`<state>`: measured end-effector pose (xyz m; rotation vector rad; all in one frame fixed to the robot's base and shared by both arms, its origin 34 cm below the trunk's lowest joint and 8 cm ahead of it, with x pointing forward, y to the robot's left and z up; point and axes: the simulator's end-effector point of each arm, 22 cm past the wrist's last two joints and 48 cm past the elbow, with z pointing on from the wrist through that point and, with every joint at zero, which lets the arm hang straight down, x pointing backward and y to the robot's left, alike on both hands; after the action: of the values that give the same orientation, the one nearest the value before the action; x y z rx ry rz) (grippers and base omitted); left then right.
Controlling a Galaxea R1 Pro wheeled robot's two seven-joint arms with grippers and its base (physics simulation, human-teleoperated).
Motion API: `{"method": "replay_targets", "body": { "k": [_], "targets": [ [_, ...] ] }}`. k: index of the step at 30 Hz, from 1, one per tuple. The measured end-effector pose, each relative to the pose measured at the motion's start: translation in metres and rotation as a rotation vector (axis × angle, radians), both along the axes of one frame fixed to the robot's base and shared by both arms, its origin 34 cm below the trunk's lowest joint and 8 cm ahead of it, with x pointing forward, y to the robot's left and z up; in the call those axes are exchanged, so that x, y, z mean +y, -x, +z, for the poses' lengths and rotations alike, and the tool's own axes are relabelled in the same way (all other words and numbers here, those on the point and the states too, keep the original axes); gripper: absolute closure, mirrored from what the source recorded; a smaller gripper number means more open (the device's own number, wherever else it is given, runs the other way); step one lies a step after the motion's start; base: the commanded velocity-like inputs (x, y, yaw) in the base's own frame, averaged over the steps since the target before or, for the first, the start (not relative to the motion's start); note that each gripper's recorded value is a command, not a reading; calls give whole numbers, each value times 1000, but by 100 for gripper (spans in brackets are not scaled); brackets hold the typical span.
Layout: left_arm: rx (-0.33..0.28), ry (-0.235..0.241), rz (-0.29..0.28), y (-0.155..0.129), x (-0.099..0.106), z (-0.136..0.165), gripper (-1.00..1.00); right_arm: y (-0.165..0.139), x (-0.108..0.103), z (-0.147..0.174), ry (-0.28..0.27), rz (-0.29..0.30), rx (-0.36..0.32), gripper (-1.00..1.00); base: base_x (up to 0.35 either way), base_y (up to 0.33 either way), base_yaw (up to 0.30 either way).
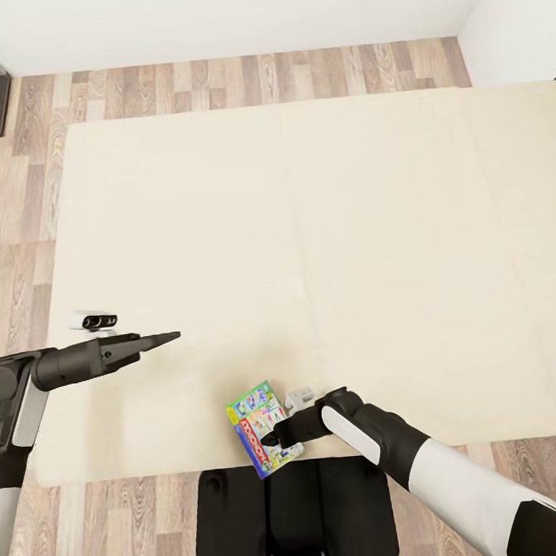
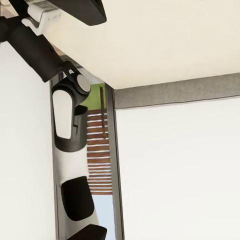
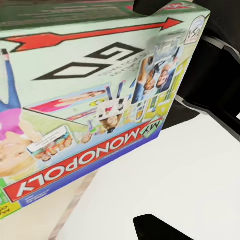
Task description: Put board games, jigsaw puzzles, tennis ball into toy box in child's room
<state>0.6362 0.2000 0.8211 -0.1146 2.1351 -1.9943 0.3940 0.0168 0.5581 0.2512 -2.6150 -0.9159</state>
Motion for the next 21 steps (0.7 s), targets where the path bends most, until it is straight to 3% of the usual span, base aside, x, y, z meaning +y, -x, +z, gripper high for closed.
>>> {"method": "replay_targets", "body": {
  "k": [21],
  "targets": [
    [0, -5, -2, 0, 2, 0, -100, 0, 0, 0, 0, -1, 0, -100, 0, 43, 0]
  ]
}}
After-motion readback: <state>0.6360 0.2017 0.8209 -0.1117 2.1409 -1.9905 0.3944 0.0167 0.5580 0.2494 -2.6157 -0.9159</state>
